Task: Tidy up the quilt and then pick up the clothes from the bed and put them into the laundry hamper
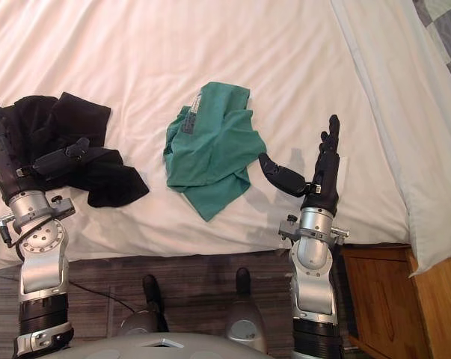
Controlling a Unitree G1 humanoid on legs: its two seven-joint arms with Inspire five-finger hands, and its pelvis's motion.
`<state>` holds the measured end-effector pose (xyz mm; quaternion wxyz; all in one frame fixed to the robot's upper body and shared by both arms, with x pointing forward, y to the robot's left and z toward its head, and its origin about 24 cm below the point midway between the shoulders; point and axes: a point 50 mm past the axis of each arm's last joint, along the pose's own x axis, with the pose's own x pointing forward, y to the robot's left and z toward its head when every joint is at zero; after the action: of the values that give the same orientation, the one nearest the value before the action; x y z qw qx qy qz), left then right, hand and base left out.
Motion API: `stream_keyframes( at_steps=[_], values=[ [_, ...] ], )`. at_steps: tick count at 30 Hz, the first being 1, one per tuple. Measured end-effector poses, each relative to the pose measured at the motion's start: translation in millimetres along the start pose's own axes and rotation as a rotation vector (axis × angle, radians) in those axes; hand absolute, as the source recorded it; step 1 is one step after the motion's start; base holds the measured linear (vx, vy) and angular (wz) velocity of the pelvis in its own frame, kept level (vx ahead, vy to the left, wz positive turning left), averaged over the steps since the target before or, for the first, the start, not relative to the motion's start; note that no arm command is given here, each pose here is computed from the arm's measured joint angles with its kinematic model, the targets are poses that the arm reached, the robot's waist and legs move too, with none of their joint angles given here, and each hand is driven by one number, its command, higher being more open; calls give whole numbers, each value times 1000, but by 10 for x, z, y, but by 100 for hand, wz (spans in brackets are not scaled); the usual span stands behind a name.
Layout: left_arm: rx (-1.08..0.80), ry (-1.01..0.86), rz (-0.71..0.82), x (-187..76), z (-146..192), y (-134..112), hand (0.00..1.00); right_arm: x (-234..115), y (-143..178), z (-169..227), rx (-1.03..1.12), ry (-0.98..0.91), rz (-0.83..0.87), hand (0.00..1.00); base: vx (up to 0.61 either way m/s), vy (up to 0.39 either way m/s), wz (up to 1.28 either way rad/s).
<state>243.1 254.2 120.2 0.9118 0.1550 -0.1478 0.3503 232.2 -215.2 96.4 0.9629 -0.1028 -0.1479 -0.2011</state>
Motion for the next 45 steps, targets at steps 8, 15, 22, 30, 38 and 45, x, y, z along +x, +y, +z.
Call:
stream_keyframes(
  at_steps=[8,15,22,30,38,45],
  values=[
    [48,7,11,9,-17,28,100,-31,83,-2,32,11,11,100,4,-3,1],
    [82,-4,30,-82,40,3,100,-55,145,16,68,16,4,100,-2,-1,4],
    [47,-13,7,-131,98,-68,100,-27,187,167,93,-43,17,100,1,1,2],
    [47,-18,-11,-131,117,-100,100,-30,207,171,99,-42,23,100,-27,-8,-4],
    [52,-55,-30,-71,214,-180,100,-9,202,242,112,-73,18,100,-27,-3,-1],
    [119,-61,-99,58,166,-357,0,-13,222,383,162,-121,1,100,-14,-17,-7]
  ],
)
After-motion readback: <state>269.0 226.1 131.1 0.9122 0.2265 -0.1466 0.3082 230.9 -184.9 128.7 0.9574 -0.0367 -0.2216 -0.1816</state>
